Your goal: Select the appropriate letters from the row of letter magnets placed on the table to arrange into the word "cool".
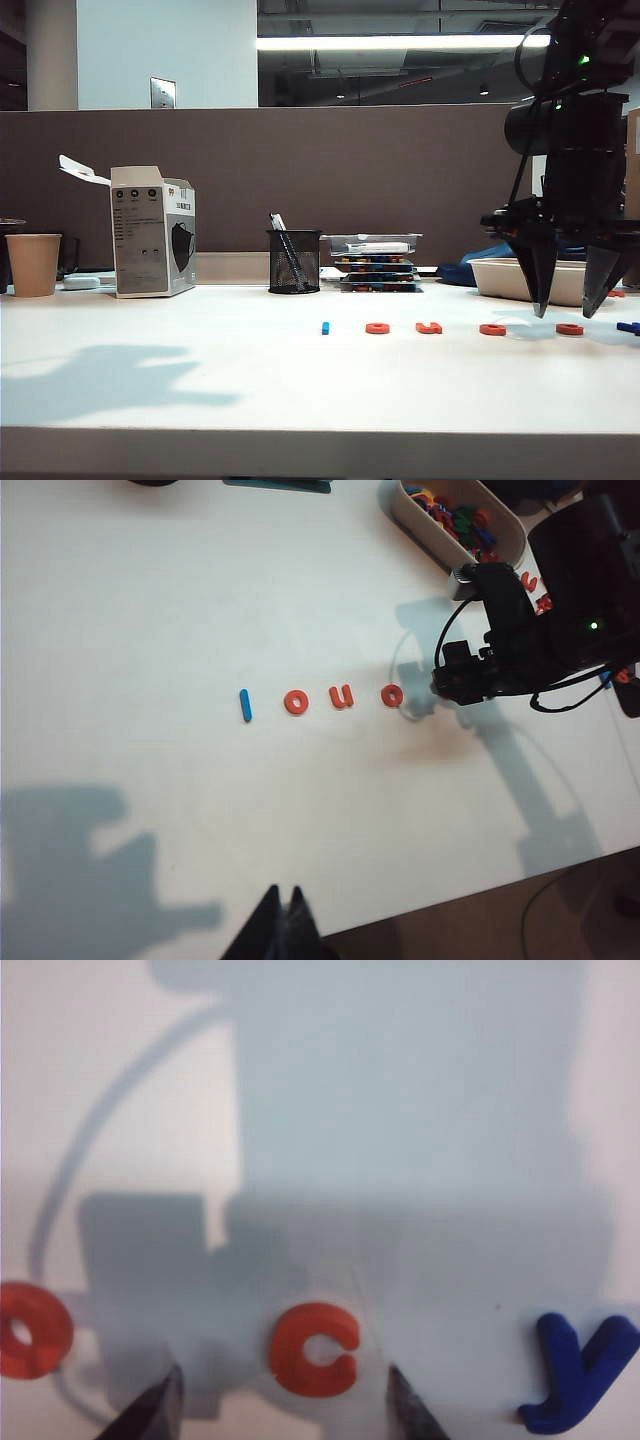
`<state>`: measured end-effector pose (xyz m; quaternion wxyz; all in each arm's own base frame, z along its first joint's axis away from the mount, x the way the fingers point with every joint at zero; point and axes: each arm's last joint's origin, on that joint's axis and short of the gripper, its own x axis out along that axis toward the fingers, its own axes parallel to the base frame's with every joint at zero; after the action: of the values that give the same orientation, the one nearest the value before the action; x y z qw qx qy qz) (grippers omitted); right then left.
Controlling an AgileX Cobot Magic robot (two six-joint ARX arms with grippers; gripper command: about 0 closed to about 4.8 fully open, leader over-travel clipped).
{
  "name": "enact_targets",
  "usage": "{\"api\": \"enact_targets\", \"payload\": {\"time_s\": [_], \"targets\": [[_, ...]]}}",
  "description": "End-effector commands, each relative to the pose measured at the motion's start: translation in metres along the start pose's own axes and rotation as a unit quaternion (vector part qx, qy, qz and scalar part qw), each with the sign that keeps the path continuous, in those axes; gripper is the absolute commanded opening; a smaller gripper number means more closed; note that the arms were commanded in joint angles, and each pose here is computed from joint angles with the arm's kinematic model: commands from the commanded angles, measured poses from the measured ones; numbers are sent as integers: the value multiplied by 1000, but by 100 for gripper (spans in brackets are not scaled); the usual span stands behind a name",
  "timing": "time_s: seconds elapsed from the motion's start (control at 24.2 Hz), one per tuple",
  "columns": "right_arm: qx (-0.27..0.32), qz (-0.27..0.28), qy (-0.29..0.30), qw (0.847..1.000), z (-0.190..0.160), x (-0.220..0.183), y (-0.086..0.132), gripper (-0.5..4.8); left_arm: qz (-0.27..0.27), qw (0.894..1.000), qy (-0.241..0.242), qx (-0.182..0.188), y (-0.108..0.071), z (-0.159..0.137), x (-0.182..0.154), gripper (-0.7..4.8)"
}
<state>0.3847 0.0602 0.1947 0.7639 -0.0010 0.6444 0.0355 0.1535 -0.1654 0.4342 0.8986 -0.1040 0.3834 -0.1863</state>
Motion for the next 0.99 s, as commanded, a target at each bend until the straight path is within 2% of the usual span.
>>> {"api": "enact_targets", "payload": {"time_s": [0.04,0.41,0.58,0.78,0.91,0.99], "targets": [[-2,-3,-11,1000,3,0,0,252,-3,1000,-7,3,0,1,-3,-5],[-1,-6,17,1000,2,16,0,251,-3,1000,-7,3,0,1,-3,-5],[-1,-7,27,1000,0,17,-1,206,-3,1000,-7,3,0,1,-3,-5],[-1,-7,27,1000,0,17,-1,206,-3,1000,-8,3,0,1,-3,-5],[-1,-7,28,1000,0,17,-1,165,-3,1000,-7,3,0,1,-3,-5],[-1,-8,27,1000,0,17,-1,165,-3,1000,-8,3,0,1,-3,-5]]}}
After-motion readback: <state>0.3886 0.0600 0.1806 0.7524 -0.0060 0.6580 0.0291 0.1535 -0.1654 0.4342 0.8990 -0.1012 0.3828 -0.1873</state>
